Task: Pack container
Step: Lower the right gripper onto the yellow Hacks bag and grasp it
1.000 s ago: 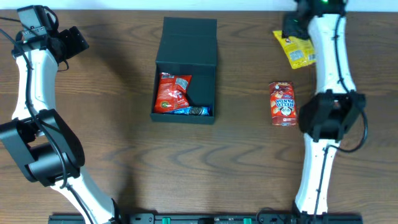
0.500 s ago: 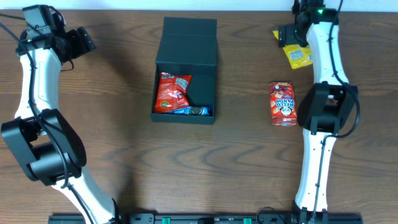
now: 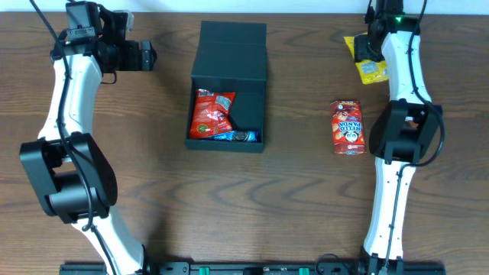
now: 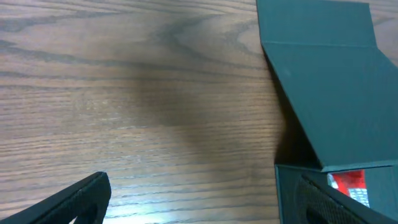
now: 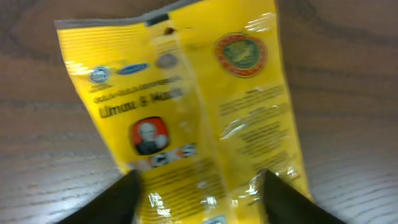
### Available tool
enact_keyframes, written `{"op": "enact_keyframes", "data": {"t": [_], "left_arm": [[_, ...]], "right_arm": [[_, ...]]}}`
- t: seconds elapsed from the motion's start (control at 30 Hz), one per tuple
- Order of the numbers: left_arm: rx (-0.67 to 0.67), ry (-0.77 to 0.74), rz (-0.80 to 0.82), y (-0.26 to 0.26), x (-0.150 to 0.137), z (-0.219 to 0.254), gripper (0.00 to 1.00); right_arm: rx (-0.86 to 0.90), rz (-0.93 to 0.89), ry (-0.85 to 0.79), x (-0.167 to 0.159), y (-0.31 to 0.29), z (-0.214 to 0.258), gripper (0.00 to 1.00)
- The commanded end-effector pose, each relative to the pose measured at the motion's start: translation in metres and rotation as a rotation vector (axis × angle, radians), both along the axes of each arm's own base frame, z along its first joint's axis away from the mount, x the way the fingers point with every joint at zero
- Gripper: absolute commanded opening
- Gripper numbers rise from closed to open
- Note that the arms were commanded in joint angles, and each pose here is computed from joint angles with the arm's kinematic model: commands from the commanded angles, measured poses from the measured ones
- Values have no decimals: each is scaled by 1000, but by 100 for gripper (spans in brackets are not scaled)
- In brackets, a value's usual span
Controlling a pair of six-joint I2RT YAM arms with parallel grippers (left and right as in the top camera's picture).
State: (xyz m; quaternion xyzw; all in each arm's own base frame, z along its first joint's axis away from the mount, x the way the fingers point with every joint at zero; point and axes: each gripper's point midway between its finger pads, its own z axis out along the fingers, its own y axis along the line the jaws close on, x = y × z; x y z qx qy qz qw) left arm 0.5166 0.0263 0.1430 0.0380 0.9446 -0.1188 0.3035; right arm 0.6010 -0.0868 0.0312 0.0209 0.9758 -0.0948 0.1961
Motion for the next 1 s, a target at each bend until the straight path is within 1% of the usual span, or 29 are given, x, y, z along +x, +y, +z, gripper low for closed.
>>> {"op": "enact_keyframes", "data": {"t": [0.0,0.07,0.1,0.13,0.17,0.2,0.23,0.27,0.47,0.5,0.63,0.77,0.8,0.87,0.9,0.97], "left_arm": [[-1,11,-20,1,-2,-7,95],[-1,12,-20,1,-2,-7,95],[-1,12,-20,1,-2,-7,95],[-1,12,-20,1,-2,-7,95],[-1,14,-20,1,-3,-7,95],[-2,15,-20,1,-3,-7,95],[-2,17,-20,1,-3,-8,95],[-2,18,-20,1,-3,-8,95],[-3,25,-20,1,-5,-9,95],[-4,25,-20,1,-5,-9,95],[-6,27,-17,0,-5,-9,95],[-10,29,-12,0,-5,-9,95],[-10,29,-12,0,-5,-9,95],[-10,29,-12,0,-5,-9,95],[-10,29,-12,0,-5,-9,95],[-10,29,-12,0,-5,-9,95]], "right_arm": [[-4,-14,20,-1,-4,-15,34],[-4,-14,21,-2,-4,-15,27],[-2,-20,21,-2,-4,-15,26],[0,-25,20,-2,-4,-15,23],[3,-31,18,-2,-4,-15,23],[6,-38,16,-2,-4,-15,29],[5,-37,17,-2,-4,-15,50],[5,-37,16,-2,-4,-15,55],[8,-38,35,-5,-4,-23,54],[8,-38,39,-5,-4,-25,52],[8,-38,45,-6,-4,-27,39],[8,-40,46,-7,-5,-27,19],[8,-40,46,-7,-5,-27,16],[9,-41,48,-7,-5,-29,4],[13,-51,47,-7,-5,-29,1],[19,-65,49,-8,-5,-31,1]]}}
